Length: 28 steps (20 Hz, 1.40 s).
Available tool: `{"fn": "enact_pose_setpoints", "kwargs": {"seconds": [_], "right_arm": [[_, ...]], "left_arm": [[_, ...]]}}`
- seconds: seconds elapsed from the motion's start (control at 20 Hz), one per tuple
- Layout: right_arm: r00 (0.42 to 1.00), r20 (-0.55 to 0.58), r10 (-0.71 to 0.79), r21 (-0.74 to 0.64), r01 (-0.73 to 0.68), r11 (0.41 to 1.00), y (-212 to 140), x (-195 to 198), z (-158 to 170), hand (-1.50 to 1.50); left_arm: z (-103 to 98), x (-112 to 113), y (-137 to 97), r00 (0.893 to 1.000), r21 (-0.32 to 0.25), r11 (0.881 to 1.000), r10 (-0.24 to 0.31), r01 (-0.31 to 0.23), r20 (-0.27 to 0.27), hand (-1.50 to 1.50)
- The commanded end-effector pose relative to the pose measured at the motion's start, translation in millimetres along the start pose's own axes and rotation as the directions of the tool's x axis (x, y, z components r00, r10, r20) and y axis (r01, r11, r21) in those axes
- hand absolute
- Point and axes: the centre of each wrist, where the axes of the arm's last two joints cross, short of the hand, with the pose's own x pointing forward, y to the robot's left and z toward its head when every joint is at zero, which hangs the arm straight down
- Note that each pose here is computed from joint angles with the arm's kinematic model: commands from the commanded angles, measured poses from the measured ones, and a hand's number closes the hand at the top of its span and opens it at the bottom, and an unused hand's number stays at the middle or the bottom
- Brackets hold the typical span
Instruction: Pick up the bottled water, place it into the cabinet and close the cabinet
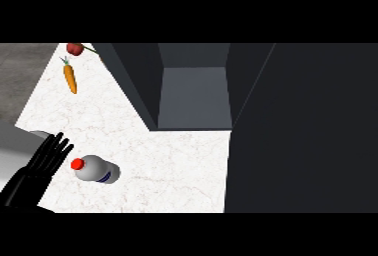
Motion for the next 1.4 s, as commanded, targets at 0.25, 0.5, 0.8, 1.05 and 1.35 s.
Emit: {"fn": "enact_pose_setpoints", "kwargs": {"seconds": [0.25,0.5,0.8,1.05,1.35], "right_arm": [[1.0,-0.007,-0.022,0.016,0.022,1.0,-1.8,-5.6,24.1,-1.5],[1.0,-0.001,-0.017,0.019,0.017,1.0,-4.2,-7.5,9.8,-1.5],[1.0,0.009,0.006,0.007,-0.007,1.0,1.6,-3.9,3.3,-1.5],[1.0,0.007,0.015,0.035,-0.015,0.999,1.8,-11.9,4.6,-1.5],[1.0,0.0,-0.012,0.013,0.012,1.0,-2.7,-22.6,-2.0,-1.5]], "left_arm": [[-14.9,-44.2,19.2,0.993,0.02,0.997,0.082,-0.081,-0.08,-1.5],[-44.1,-58.4,14.8,0.988,0.023,0.993,0.116,-0.114,-0.097,-1.5],[-25.5,-74.4,18.9,0.985,0.001,0.989,0.145,-0.145,-0.095,-1.5],[-30.7,-87.0,6.6,0.981,0.0,0.987,0.157,-0.158,-0.115,-1.5],[-46.6,-94.6,-10.6,0.977,-0.019,0.981,0.191,-0.194,-0.092,-1.5]]}}
